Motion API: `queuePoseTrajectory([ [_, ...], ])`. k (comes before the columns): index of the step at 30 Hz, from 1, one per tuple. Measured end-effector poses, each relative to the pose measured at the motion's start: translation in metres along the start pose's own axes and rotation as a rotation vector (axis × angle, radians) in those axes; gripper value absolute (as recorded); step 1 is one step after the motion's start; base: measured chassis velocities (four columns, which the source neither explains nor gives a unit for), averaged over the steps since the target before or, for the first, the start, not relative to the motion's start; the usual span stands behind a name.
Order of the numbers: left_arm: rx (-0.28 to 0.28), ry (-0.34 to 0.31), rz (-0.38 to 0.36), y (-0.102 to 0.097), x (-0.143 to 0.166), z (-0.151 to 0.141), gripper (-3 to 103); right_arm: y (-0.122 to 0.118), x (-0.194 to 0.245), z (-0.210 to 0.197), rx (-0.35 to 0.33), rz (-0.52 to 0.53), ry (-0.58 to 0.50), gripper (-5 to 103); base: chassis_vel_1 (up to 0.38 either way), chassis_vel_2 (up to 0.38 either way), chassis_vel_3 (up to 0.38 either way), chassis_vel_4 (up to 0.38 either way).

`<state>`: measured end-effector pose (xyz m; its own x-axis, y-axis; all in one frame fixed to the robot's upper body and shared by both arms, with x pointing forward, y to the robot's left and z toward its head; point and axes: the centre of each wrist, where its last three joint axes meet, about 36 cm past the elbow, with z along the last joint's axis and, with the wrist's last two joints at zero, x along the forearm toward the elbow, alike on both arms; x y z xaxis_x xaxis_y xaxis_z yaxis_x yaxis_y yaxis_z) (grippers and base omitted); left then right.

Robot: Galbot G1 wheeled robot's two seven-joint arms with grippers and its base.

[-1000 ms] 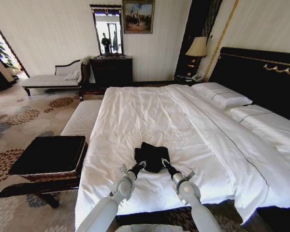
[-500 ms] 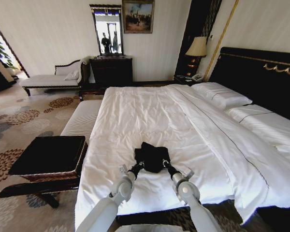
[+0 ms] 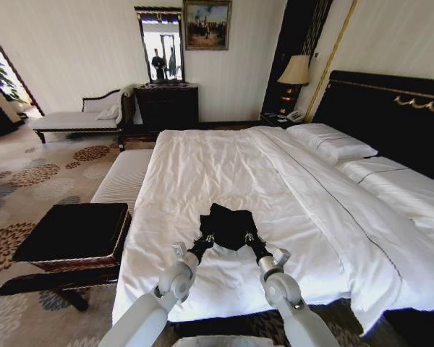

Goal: Fold the clothes on the bed and place them into the basket.

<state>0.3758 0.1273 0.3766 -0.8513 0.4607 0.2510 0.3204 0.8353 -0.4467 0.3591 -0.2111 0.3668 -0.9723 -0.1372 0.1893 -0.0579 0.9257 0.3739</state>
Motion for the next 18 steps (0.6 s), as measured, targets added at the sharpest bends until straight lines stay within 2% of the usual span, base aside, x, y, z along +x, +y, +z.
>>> queuePoseTrajectory([
  [2, -0.032, -0.012, -0.013, 0.003, -0.002, -0.004, 9, 0.004, -0.005, -0.003, 0.029, -0.009, -0.02, 10, 0.0, 0.0, 0.0, 0.0],
  [9, -0.091, -0.034, -0.024, 0.01, 0.01, -0.015, 9, 0.001, 0.003, -0.002, 0.084, -0.019, -0.041, 10, 0.0, 0.0, 0.0, 0.0],
  [18, -0.081, -0.042, -0.028, 0.007, 0.011, -0.017, 9, 0.002, 0.004, 0.0, 0.094, -0.015, -0.046, 10, 0.0, 0.0, 0.0, 0.0],
])
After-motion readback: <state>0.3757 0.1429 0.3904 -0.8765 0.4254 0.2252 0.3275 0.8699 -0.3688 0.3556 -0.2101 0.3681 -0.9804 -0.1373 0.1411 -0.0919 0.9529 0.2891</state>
